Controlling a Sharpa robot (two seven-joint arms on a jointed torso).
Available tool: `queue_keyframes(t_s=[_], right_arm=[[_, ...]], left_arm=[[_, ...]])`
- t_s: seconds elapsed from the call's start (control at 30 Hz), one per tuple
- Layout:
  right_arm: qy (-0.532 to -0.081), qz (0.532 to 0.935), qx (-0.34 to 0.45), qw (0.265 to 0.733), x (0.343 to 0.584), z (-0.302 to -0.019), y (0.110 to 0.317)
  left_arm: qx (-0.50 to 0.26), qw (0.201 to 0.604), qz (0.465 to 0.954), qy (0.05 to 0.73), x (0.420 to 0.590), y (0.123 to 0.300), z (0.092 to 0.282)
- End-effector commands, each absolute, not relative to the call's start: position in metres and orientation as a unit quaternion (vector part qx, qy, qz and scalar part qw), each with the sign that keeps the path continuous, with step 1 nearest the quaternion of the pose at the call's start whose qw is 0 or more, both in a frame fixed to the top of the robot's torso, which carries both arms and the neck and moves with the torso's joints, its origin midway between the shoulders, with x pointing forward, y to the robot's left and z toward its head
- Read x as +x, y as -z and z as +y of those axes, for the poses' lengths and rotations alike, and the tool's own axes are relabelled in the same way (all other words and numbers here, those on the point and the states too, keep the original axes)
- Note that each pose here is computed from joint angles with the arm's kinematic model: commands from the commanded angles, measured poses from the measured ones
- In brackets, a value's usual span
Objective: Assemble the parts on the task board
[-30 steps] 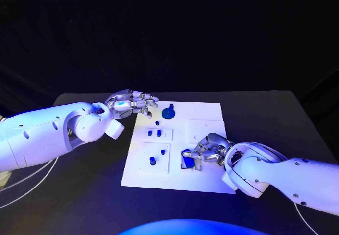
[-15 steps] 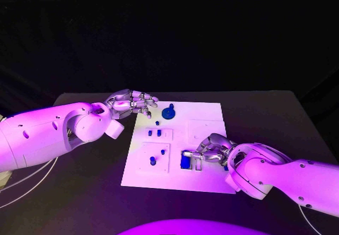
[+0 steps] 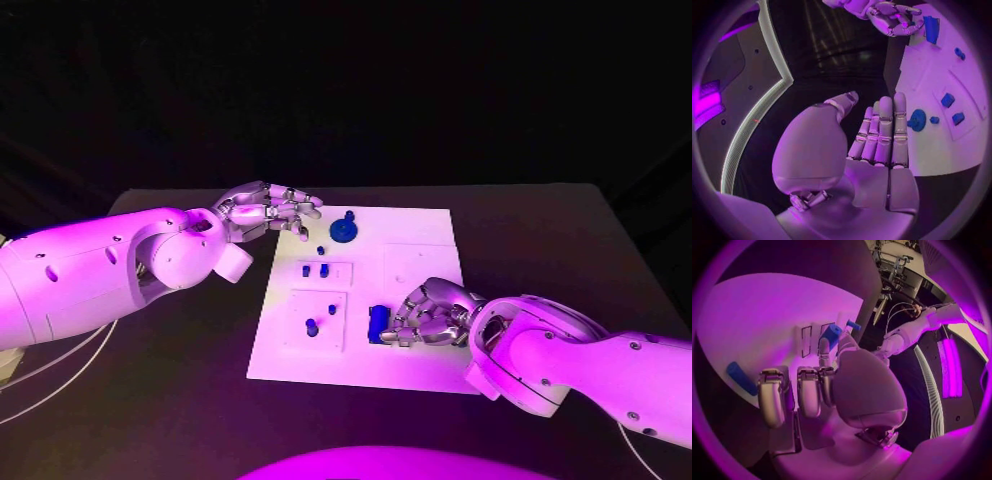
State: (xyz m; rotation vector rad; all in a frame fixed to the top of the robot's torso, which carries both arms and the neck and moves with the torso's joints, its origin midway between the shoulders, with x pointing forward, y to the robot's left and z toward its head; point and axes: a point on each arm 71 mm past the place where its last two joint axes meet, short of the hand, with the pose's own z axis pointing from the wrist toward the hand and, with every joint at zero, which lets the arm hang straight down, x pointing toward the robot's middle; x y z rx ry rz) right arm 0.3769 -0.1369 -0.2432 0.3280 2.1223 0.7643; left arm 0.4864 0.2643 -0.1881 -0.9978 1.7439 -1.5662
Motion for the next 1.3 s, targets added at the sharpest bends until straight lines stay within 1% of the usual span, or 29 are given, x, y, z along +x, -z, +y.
queue_keyframes(t_s=[0.03,0.6,0.87,1.03,1.17,1.3], right_arm=[[-0.318,0.844,0.109,0.417,0.3753,-0.1322,0.2427],[-0.292,0.852,0.115,0.419,0.3764,-0.1320,0.2504],[-0.287,0.845,0.099,0.440,0.3801,-0.1363,0.2500],[-0.287,0.843,0.095,0.445,0.3798,-0.1389,0.2498],[-0.289,0.845,0.089,0.442,0.3789,-0.1395,0.2502],[-0.296,0.850,0.081,0.428,0.3765,-0.1377,0.2509]], left_arm=[[-0.371,0.284,0.655,0.594,0.4856,0.1875,0.2621],[-0.372,0.283,0.655,0.593,0.4854,0.1877,0.2618],[-0.372,0.283,0.656,0.592,0.4852,0.1879,0.2627],[-0.373,0.284,0.656,0.591,0.4852,0.1880,0.2637],[-0.373,0.283,0.657,0.591,0.4851,0.1881,0.2640],[-0.373,0.283,0.657,0.591,0.4851,0.1882,0.2643]])
